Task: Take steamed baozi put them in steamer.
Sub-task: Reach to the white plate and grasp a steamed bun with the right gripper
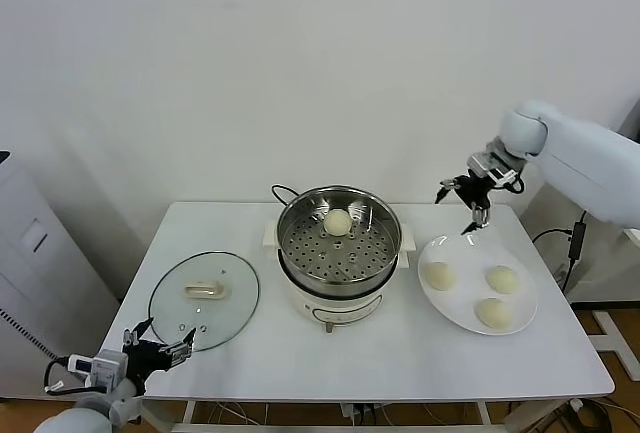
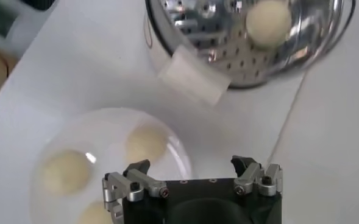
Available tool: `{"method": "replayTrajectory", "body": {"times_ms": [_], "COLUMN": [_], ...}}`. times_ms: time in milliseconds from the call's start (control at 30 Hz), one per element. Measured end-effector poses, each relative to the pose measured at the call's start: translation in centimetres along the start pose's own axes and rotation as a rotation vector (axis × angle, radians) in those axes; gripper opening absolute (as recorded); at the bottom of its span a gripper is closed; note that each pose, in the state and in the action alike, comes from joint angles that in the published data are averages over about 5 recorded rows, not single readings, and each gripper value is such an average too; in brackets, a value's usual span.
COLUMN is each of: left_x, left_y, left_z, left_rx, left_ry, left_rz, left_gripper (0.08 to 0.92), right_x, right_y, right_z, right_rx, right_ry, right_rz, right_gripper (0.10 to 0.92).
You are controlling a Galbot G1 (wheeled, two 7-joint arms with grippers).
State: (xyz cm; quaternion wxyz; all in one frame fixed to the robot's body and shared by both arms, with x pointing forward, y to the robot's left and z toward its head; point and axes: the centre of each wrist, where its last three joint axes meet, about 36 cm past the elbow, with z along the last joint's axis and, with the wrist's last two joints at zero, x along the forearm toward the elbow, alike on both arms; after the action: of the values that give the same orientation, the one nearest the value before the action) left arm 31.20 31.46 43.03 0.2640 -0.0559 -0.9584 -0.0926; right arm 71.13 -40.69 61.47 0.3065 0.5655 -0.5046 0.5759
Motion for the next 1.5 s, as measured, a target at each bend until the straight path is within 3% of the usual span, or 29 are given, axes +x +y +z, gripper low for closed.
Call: {"method": "replayTrajectory", "body": {"times_ms": [567, 1067, 1300, 1500], "left_x": [-0.2, -0.2, -0.2, -0.1], "left_y": [0.0, -0.1, -0.1, -0.1], "left_z": [-0.1, 0.0, 0.0, 0.1], "left_rx": [0.005, 0.006, 0.006, 0.006], "left_ry": [0.005, 0.009, 0.01, 0.011], "left_rz": [0.003, 0.008, 0.008, 0.008], "left_gripper": [0.823, 0.823, 0.823, 0.823], "right_x": [-8.6, -13.2, -14.7, -15.4], "right_y": [2.5, 3.5, 3.7, 3.7], "right_z": [2.0, 2.3, 2.3, 2.2], "right_rx": [-0.13, -0.176, -0.186, -0.19], "right_ry": [-0.016, -0.02, -0.018, -0.021], "right_rz": [-0.032, -0.042, -0.053, -0.054], "right_gripper": [0.823, 0.811, 0.74, 0.618]}}
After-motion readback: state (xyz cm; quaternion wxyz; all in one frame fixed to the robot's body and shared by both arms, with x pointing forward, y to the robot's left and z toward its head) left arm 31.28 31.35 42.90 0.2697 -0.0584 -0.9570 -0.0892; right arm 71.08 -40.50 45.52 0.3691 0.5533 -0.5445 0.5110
